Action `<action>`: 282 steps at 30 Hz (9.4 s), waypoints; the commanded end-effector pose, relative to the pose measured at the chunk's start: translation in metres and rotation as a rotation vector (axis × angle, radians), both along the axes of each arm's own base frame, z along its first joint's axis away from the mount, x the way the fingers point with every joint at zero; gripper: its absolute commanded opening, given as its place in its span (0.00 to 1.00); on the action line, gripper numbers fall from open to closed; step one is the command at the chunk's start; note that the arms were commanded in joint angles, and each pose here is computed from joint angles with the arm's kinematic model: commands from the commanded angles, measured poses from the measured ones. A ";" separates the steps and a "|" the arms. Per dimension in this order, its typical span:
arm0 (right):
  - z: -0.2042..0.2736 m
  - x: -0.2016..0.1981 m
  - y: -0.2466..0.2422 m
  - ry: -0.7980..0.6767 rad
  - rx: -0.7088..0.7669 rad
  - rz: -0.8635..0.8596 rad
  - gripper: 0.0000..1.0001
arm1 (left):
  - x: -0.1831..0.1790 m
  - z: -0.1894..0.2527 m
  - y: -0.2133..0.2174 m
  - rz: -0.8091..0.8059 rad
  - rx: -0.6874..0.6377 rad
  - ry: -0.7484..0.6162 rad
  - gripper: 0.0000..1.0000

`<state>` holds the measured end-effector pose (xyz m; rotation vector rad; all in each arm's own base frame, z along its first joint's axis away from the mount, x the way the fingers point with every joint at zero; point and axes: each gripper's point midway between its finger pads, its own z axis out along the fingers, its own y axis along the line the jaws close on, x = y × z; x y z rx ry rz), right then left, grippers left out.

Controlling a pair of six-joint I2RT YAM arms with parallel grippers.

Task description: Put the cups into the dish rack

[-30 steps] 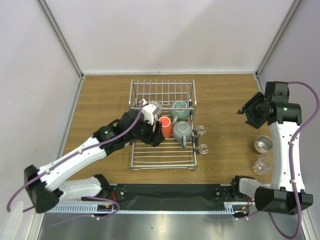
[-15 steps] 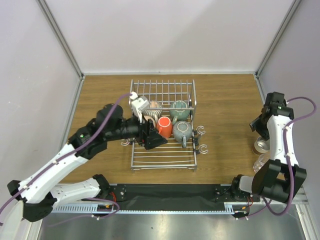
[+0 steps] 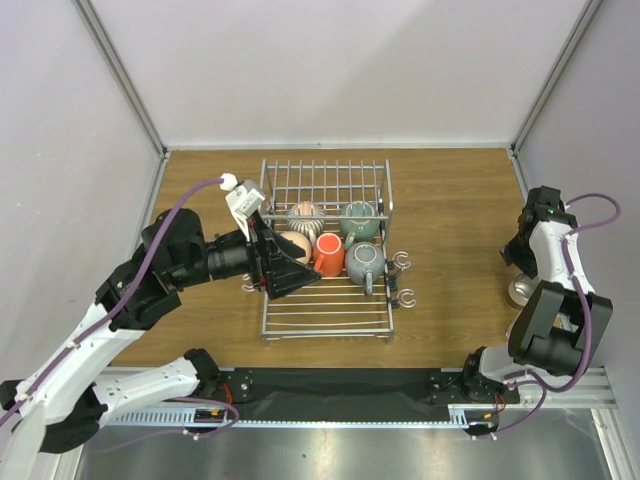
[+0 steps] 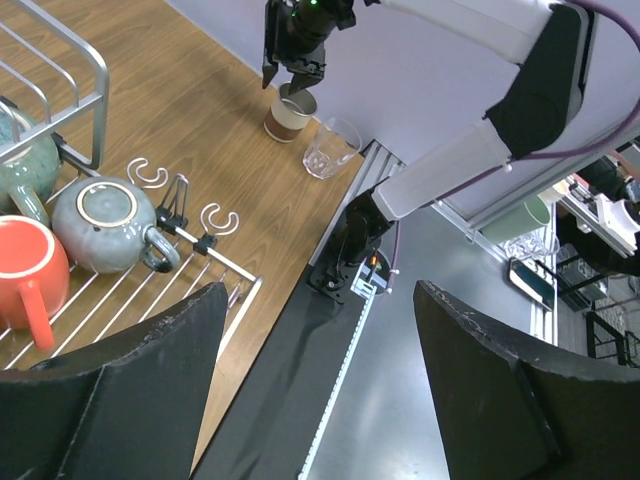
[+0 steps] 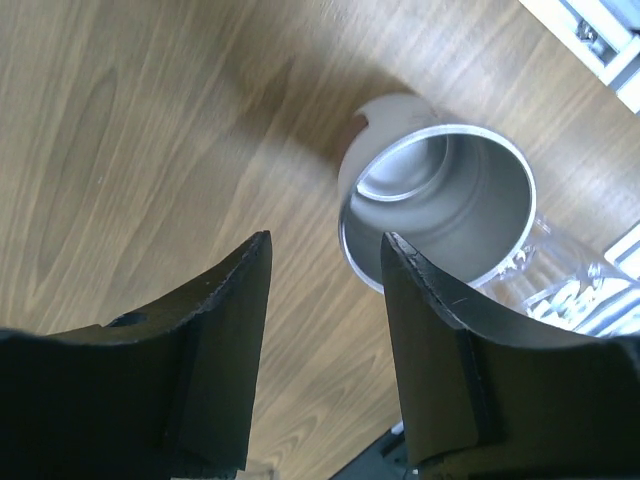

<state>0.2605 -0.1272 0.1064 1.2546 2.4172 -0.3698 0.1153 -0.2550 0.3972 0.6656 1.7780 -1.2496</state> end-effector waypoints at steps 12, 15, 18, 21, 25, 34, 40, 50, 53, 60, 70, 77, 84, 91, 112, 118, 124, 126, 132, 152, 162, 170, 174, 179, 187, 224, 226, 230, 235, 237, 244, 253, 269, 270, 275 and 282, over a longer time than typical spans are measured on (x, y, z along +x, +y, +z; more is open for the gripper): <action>-0.028 0.012 -0.008 0.013 0.022 -0.006 0.24 | -0.005 0.032 0.015 0.066 -0.103 0.020 0.85; -0.028 0.014 -0.004 0.005 0.041 0.003 0.11 | -0.005 0.035 0.013 0.059 -0.117 0.023 0.87; -0.019 0.019 0.003 -0.018 0.063 0.017 0.00 | -0.004 0.039 0.008 0.044 -0.132 0.026 0.90; 0.017 0.037 0.022 -0.115 0.080 0.067 0.00 | 0.000 0.038 0.001 0.046 -0.132 0.047 1.00; 0.094 0.067 0.064 -0.330 0.129 0.196 0.00 | 0.007 0.042 -0.006 0.058 -0.147 0.073 1.00; 0.315 0.066 0.227 -1.009 0.641 0.746 0.00 | 0.029 0.073 -0.006 0.167 -0.281 0.062 1.00; 0.387 0.006 0.307 -1.160 1.050 1.054 0.00 | 0.041 0.084 -0.007 0.227 -0.349 0.104 1.00; 0.412 -0.061 0.375 -1.233 1.365 1.187 0.00 | 0.061 0.081 0.003 0.359 -0.453 0.162 1.00; 0.416 -0.071 0.388 -1.227 1.404 1.207 0.00 | 0.066 0.082 0.005 0.386 -0.503 0.179 1.00; 0.427 -0.077 0.400 -1.258 1.549 1.159 0.00 | 0.071 0.092 0.000 0.387 -0.526 0.160 1.00; 0.414 -0.073 0.418 -1.188 1.684 1.086 0.00 | 0.072 0.109 0.011 0.419 -0.592 0.093 1.00; 0.411 -0.070 0.425 -1.172 1.715 1.070 0.00 | 0.071 0.108 0.006 0.397 -0.583 0.092 0.95; 0.412 -0.072 0.430 -1.161 1.729 1.078 0.00 | 0.075 0.106 0.010 0.432 -0.568 0.080 0.93; 0.410 -0.074 0.436 -1.141 1.732 1.089 0.00 | 0.075 0.106 0.009 0.423 -0.566 0.070 0.88; 0.292 -0.010 0.317 -0.800 0.905 0.844 0.74 | 0.066 -0.036 0.042 0.524 0.080 0.118 0.00; 0.274 -0.016 0.287 -0.778 0.869 0.776 0.72 | 0.047 -0.112 0.048 0.508 0.263 0.158 0.00; 0.278 -0.015 0.287 -0.797 0.893 0.768 0.71 | 0.048 -0.176 0.053 0.555 0.409 0.213 0.00; 0.280 -0.015 0.287 -0.800 0.892 0.773 0.70 | 0.052 -0.193 0.057 0.590 0.459 0.222 0.00; 0.277 -0.018 0.285 -0.796 0.888 0.760 0.70 | 0.056 -0.233 0.061 0.630 0.553 0.253 0.00; 0.268 -0.026 0.280 -0.784 0.884 0.746 0.70 | 0.063 -0.276 0.064 0.670 0.639 0.327 0.00; 0.262 -0.026 0.281 -0.772 0.900 0.745 0.70 | 0.061 -0.291 0.075 0.726 0.631 0.382 0.00; 0.262 -0.026 0.279 -0.776 0.901 0.745 0.70 | 0.058 -0.296 0.080 0.736 0.652 0.407 0.01; 0.261 -0.026 0.279 -0.770 0.908 0.747 0.70 | 0.057 -0.297 0.083 0.743 0.670 0.417 0.13; 0.258 -0.025 0.276 -0.769 0.905 0.742 0.69 | 0.052 -0.297 0.080 0.718 0.661 0.438 0.39; 0.255 -0.024 0.274 -0.768 0.924 0.734 0.69 | 0.046 -0.294 0.079 0.688 0.655 0.454 0.63; 0.156 -0.042 0.149 -0.382 0.354 0.175 0.64 | 0.022 -0.152 0.094 0.604 0.325 0.340 1.00; 0.147 -0.049 0.120 -0.380 0.262 0.079 0.62 | 0.024 -0.121 0.091 0.593 0.237 0.299 1.00; 0.121 -0.064 0.086 -0.304 0.156 -0.049 0.60 | 0.025 -0.075 0.079 0.529 0.105 0.222 1.00; 0.098 -0.086 0.048 -0.204 -0.019 -0.180 0.57 | 0.023 -0.030 0.064 0.433 0.048 0.124 1.00; 0.087 -0.092 0.038 -0.161 -0.070 -0.201 0.57 | 0.022 -0.020 0.062 0.409 0.045 0.098 1.00; 0.057 -0.093 0.027 -0.113 -0.076 -0.240 0.56 | 0.019 -0.003 0.070 0.406 0.037 0.039 1.00; 0.020 -0.081 0.012 -0.072 -0.060 -0.272 0.57 | 0.019 0.012 0.070 0.391 0.044 -0.003 1.00; -0.032 -0.080 0.004 -0.019 0.075 -0.363 0.37 | 0.024 0.020 0.066 0.404 0.016 0.000 1.00; -0.033 -0.079 0.005 -0.022 0.080 -0.360 0.31 | 0.024 0.021 0.065 0.400 0.011 0.001 1.00; -0.027 -0.072 0.013 -0.047 0.133 -0.361 0.00 | 0.023 0.017 0.054 0.370 -0.009 0.030 1.00; 0.046 -0.022 0.040 -0.204 0.210 -0.278 0.00 | 0.028 0.014 0.031 0.330 -0.031 0.069 1.00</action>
